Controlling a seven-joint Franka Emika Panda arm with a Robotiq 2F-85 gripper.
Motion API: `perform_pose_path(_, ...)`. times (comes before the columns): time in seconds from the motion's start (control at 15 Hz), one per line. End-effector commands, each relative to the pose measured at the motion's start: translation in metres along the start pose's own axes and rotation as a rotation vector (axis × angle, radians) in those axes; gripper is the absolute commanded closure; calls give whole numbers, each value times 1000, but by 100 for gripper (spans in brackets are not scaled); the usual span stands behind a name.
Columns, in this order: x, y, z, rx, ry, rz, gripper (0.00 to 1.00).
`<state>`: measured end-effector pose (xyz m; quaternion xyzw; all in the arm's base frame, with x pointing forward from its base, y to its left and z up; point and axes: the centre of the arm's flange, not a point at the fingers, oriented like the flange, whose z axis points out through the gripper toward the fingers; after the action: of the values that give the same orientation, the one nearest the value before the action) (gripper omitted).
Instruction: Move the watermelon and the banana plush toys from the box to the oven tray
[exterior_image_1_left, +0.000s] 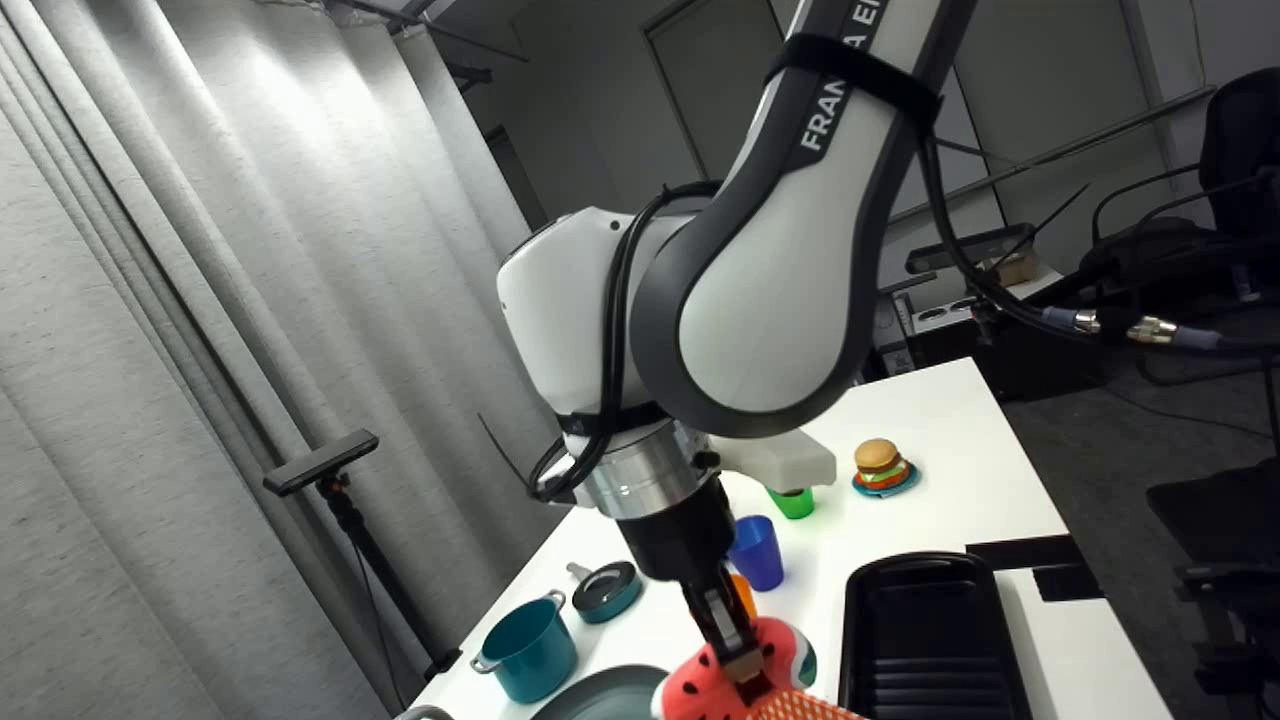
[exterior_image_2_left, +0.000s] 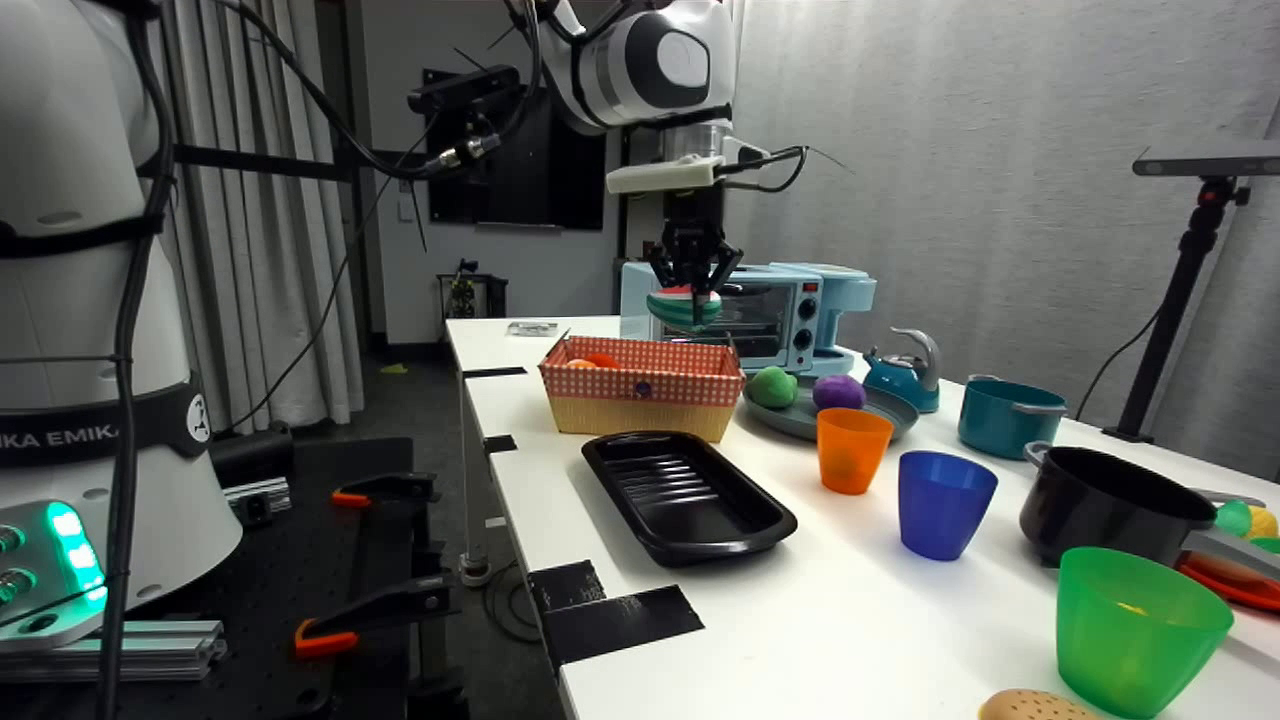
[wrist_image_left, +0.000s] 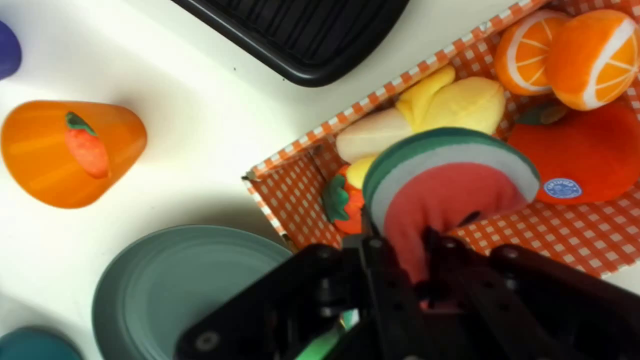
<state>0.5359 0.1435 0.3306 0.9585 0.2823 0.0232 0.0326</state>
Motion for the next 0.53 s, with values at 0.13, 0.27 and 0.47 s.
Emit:
perform_pose_path(0.13, -48, 34, -15, -14, -15, 99, 96)
perform_pose_path(0.27, -62, 46, -12, -15, -27, 131, 96)
perform_pose_path(0.47, -82, 63, -7, -12, -44, 176, 96)
